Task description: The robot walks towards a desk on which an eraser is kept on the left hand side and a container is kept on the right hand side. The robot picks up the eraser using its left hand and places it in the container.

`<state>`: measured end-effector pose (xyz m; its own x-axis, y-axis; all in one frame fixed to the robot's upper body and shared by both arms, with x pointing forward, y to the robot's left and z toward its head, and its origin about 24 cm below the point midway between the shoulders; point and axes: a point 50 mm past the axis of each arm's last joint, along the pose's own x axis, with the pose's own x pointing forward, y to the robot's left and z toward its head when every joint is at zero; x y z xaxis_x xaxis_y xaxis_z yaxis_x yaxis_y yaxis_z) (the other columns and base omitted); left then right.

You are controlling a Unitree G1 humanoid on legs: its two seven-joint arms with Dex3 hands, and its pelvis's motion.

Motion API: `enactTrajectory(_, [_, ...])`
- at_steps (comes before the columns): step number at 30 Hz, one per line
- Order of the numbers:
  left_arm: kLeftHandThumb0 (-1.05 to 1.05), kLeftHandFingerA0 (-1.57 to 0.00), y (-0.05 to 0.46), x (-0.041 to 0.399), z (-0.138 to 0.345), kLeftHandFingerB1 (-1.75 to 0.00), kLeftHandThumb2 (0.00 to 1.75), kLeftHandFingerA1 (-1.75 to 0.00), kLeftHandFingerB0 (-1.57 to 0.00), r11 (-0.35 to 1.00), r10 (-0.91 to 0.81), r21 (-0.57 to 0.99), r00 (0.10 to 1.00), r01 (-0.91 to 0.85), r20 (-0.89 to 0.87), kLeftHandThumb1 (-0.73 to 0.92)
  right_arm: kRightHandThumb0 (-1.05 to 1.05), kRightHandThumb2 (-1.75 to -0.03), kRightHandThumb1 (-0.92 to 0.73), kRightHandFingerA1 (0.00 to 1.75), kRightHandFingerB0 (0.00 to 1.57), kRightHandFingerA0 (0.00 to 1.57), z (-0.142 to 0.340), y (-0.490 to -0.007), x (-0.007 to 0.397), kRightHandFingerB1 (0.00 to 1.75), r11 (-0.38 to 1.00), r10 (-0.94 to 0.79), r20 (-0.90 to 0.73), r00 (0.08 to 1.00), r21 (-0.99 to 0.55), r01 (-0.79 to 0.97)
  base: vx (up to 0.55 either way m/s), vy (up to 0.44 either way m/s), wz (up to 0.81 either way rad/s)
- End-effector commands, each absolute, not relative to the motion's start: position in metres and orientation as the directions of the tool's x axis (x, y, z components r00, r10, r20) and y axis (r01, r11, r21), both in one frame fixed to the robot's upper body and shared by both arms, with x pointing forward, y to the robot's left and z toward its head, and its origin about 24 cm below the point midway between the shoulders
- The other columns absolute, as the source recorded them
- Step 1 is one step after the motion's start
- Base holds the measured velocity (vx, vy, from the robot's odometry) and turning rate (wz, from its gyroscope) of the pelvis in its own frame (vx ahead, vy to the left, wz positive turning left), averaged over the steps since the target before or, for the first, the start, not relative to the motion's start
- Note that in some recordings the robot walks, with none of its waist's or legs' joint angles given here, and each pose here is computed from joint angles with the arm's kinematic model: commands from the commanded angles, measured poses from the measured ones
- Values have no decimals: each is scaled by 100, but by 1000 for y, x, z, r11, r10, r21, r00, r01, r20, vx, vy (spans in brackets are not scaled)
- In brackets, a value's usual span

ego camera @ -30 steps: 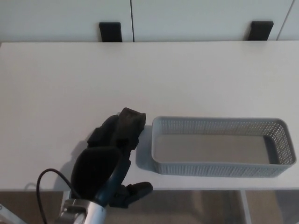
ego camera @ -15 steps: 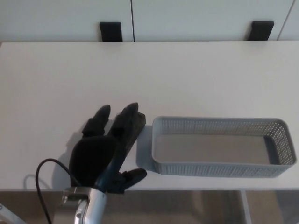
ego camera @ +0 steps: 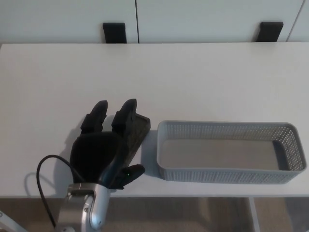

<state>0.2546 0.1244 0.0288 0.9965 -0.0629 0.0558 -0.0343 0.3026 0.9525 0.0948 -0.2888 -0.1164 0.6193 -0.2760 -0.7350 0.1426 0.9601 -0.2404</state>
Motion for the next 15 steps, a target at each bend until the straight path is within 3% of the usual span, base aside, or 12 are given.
enactTrajectory(1, [-69, 0, 131, 260, 24, -16, 78, -13, -7, 241, -10, 969, 999, -47, 51, 45, -27, -54, -48, 70, 46, 72, -113, -293, 96, 52, 957, -283, -716, 639, -256, 137, 0, 0, 0])
enactTrajectory(4, [-65, 0, 133, 262, 20, -18, 78, -17, -6, 231, 3, 973, 1000, -25, 25, 44, -23, -54, -49, 78, 45, 76, -111, -291, 97, 53, 958, -281, -708, 648, -247, 146, 0, 0, 0])
enactTrajectory(15, [-64, -1, 146, 265, 6, -20, 80, -26, -3, 224, 47, 975, 999, 8, -19, 44, -24, -54, -48, 74, 46, 74, -111, -291, 100, 52, 958, -284, -713, 641, -237, 162, 0, 0, 0])
